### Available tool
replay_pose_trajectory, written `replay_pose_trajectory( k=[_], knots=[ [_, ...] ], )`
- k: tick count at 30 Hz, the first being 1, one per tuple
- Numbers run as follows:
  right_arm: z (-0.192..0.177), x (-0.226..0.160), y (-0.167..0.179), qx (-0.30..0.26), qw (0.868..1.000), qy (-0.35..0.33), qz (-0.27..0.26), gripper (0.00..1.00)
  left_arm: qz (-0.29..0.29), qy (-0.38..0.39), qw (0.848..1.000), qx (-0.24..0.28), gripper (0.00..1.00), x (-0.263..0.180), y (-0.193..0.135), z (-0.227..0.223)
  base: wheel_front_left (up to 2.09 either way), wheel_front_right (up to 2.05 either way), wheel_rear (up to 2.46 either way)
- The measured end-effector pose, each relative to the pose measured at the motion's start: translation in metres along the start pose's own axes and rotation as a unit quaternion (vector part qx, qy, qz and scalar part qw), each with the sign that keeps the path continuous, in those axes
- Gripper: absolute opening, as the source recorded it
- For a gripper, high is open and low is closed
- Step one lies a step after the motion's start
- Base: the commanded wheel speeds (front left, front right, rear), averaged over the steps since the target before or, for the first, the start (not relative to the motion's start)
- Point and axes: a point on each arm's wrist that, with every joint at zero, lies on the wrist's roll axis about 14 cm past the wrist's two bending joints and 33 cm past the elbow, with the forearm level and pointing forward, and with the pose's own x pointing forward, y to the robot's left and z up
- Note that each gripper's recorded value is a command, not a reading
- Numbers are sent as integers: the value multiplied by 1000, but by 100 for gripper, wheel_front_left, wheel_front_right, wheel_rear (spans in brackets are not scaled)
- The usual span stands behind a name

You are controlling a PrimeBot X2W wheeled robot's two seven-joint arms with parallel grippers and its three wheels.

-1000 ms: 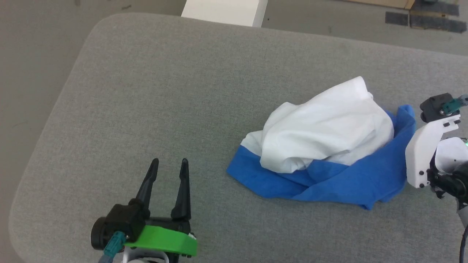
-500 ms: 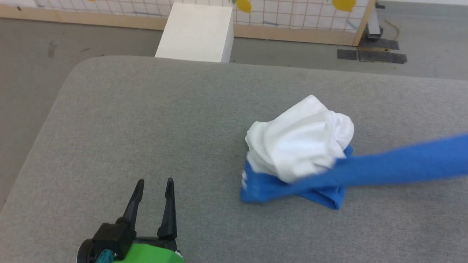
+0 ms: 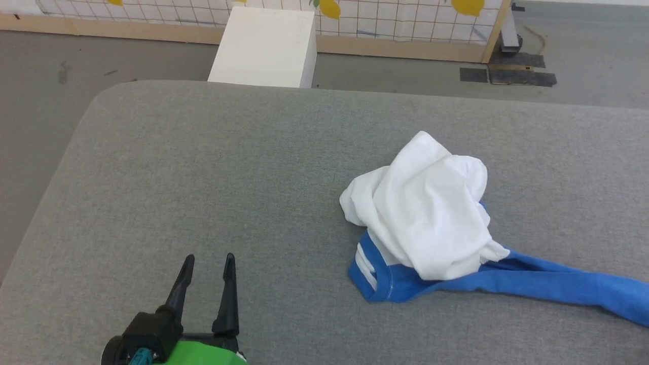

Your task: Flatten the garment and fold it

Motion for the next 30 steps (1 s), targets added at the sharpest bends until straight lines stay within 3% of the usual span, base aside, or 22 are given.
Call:
replay_pose_trajectory(
  k=[4, 6, 10, 12, 20, 26, 30],
  knots=[
    [35, -3, 23, -17, 998, -44, 30, 100, -6, -1, 1000, -1, 100, 1, -4, 0, 0, 0, 0],
    [69, -12, 36, -28, 995, -83, 52, 100, -9, -2, 1000, -2, 100, 2, -5, 1, 0, 0, 0],
    [134, -46, 70, -57, 980, -159, 108, 100, -16, -8, 1000, -6, 100, 3, -10, 4, 0, 0, 0],
    [146, -59, 90, -71, 973, -168, 141, 100, -20, -9, 1000, -8, 100, 3, -13, 4, 0, 0, 0],
    [95, -72, 181, -177, 948, -45, 261, 100, -13, -2, 1000, -12, 100, 2, -10, 0, 0, 0, 0],
    [59, -55, 208, -269, 922, -3, 277, 100, -2, 1, 1000, -10, 100, 6, -4, -2, 0, 0, 0],
    [36, -35, 225, -298, 909, 18, 290, 100, -1, 2, 1000, -9, 100, 9, -3, -2, 0, 0, 0]
  ],
)
